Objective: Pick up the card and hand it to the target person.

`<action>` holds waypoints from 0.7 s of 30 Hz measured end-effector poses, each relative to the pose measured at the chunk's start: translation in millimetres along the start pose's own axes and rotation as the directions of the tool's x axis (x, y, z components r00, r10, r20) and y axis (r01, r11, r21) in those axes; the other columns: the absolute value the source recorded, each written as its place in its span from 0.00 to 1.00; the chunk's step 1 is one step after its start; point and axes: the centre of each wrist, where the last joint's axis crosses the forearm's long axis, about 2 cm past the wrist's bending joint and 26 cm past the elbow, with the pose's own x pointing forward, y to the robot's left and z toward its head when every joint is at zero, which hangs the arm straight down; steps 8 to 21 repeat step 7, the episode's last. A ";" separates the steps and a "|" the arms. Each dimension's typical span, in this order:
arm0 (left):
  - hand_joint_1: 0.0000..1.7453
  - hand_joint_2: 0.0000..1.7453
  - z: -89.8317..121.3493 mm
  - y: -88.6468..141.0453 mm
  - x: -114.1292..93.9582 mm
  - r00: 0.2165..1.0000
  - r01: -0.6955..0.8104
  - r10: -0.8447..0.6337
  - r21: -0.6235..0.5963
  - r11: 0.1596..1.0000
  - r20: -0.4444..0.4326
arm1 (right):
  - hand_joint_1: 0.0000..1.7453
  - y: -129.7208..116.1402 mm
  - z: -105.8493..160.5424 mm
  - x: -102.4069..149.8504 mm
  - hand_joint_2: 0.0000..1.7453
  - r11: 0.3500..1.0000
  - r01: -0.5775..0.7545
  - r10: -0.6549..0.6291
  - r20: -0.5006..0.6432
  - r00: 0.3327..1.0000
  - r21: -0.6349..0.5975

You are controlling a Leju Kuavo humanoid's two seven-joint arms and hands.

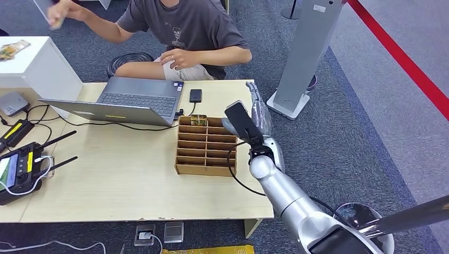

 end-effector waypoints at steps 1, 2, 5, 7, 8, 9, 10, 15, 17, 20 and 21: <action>0.00 0.00 0.0 0.0 0.0 1.000 0.001 -0.001 -0.004 1.000 0.001 | 0.00 1.2 4.7 -2.4 1.00 0.999 0.047 -0.048 -0.005 0.999 -0.009; 0.00 0.00 0.0 -0.1 0.0 1.000 0.002 -0.002 -0.010 1.000 0.002 | 0.00 2.4 9.7 -5.1 1.00 0.995 0.097 -0.098 -0.011 0.995 -0.018; 0.00 0.00 -0.3 0.4 0.0 1.000 0.005 -0.005 -0.027 1.000 0.009 | 0.00 6.3 26.5 -13.3 1.00 0.969 0.241 -0.242 -0.035 0.970 -0.048; 0.00 0.00 -0.6 0.9 0.1 1.000 0.006 -0.006 -0.031 0.999 0.012 | 0.00 7.8 34.9 -17.1 1.00 0.954 0.295 -0.298 -0.048 0.953 -0.062; 0.00 0.00 -0.6 0.9 0.1 1.000 0.006 -0.006 -0.031 0.999 0.012 | 0.00 7.8 34.9 -17.1 1.00 0.954 0.295 -0.298 -0.048 0.953 -0.062; 0.00 0.00 -0.6 0.9 0.1 1.000 0.006 -0.006 -0.031 0.999 0.012 | 0.00 7.8 34.9 -17.1 1.00 0.954 0.295 -0.298 -0.048 0.953 -0.062; 0.00 0.00 -0.6 0.9 0.1 1.000 0.006 -0.006 -0.031 0.999 0.012 | 0.00 7.8 34.9 -17.1 1.00 0.954 0.295 -0.298 -0.048 0.953 -0.062; 0.00 0.00 -0.6 0.9 0.1 1.000 0.006 -0.006 -0.031 0.999 0.012 | 0.00 7.8 34.9 -17.1 1.00 0.954 0.295 -0.298 -0.048 0.953 -0.062; 0.00 0.00 -0.6 0.9 0.1 1.000 0.006 -0.006 -0.031 0.999 0.012 | 0.00 7.8 34.9 -17.1 1.00 0.954 0.295 -0.298 -0.048 0.953 -0.062; 0.00 0.00 -0.6 0.9 0.1 1.000 0.006 -0.006 -0.031 0.999 0.012 | 0.00 7.8 34.9 -17.1 1.00 0.954 0.295 -0.298 -0.048 0.953 -0.062; 0.00 0.00 -0.6 0.9 0.1 1.000 0.006 -0.006 -0.031 0.999 0.012 | 0.00 7.8 34.9 -17.1 1.00 0.954 0.295 -0.298 -0.048 0.953 -0.062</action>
